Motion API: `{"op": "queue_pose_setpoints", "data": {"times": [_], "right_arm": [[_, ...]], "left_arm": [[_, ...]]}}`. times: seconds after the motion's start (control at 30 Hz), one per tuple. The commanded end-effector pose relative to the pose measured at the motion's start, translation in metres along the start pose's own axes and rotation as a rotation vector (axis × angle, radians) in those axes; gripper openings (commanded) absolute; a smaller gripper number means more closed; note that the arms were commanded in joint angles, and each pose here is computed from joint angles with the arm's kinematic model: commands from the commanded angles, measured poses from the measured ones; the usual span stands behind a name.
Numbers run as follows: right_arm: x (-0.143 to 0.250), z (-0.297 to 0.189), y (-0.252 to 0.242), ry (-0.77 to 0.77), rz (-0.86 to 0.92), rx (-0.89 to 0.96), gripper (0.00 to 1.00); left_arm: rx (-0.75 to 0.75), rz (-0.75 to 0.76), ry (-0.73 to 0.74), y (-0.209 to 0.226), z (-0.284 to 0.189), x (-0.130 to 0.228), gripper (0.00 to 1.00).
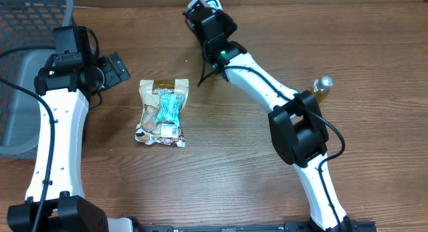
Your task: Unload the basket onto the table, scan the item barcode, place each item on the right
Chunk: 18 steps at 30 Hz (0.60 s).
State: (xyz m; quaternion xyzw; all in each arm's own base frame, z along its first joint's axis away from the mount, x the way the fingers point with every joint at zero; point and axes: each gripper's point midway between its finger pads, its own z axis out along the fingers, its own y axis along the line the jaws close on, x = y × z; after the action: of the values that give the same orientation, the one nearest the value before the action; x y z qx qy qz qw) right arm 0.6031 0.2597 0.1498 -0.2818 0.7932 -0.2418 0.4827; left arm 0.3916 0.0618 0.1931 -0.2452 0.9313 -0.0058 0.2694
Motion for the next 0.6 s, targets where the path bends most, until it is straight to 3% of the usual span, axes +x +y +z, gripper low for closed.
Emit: {"op": "queue_pose_setpoints", "data": {"times": [0.0,0.57], "right_arm": [[-0.001,0.011,-0.015,-0.021,0.036,0.018,0.04],[0.010,0.038,0.009,-0.058,0.052,0.016,0.04]], "left_arm": [[-0.007,-0.004,-0.010,0.003,0.000,-0.004,1.00],[-0.007,-0.004,-0.010,0.003,0.000,-0.004,1.00]]}}
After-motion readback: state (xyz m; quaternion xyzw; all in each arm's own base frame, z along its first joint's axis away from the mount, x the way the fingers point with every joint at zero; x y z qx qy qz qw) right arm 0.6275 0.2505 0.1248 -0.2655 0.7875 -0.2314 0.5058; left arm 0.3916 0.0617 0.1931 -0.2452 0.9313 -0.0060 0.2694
